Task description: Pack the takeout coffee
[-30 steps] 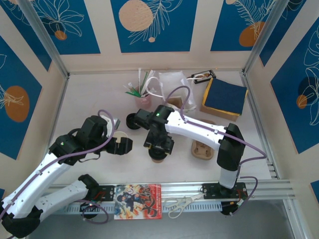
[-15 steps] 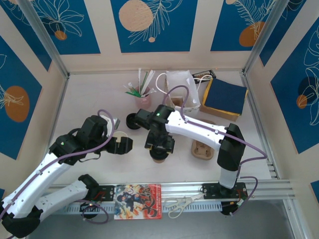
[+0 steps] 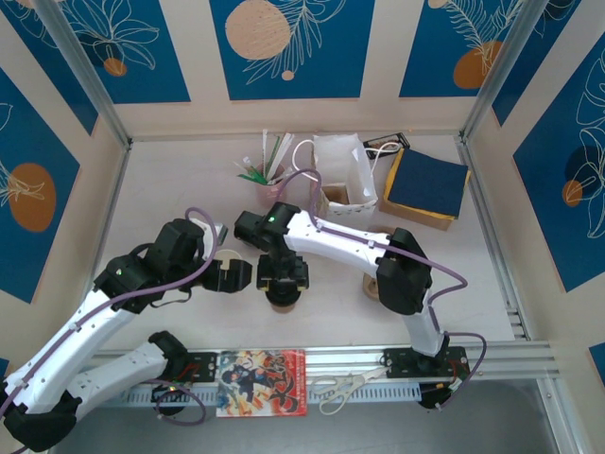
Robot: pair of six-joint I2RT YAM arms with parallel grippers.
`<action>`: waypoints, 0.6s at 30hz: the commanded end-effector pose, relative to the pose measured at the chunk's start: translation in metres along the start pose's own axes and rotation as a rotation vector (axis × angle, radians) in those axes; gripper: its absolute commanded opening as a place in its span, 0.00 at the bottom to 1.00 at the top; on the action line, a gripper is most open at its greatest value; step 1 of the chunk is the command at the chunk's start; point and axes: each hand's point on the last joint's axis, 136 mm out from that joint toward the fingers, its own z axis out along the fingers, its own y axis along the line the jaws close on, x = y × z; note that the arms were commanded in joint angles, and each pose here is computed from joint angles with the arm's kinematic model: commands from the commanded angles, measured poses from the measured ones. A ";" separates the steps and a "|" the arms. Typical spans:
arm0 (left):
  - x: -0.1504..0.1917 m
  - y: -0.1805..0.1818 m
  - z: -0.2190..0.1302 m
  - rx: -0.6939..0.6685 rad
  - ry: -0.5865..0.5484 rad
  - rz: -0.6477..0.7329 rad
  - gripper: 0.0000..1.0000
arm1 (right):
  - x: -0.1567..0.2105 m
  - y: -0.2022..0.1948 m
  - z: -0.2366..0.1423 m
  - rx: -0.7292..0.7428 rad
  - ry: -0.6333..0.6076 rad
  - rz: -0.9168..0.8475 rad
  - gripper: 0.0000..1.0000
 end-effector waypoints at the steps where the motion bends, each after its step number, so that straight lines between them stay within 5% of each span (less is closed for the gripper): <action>1: -0.002 0.004 -0.005 -0.019 -0.017 -0.013 1.00 | 0.005 0.006 -0.004 -0.011 0.021 -0.049 0.71; 18: -0.002 0.003 -0.006 -0.010 -0.020 -0.021 1.00 | 0.009 0.007 -0.010 -0.010 0.015 -0.048 0.77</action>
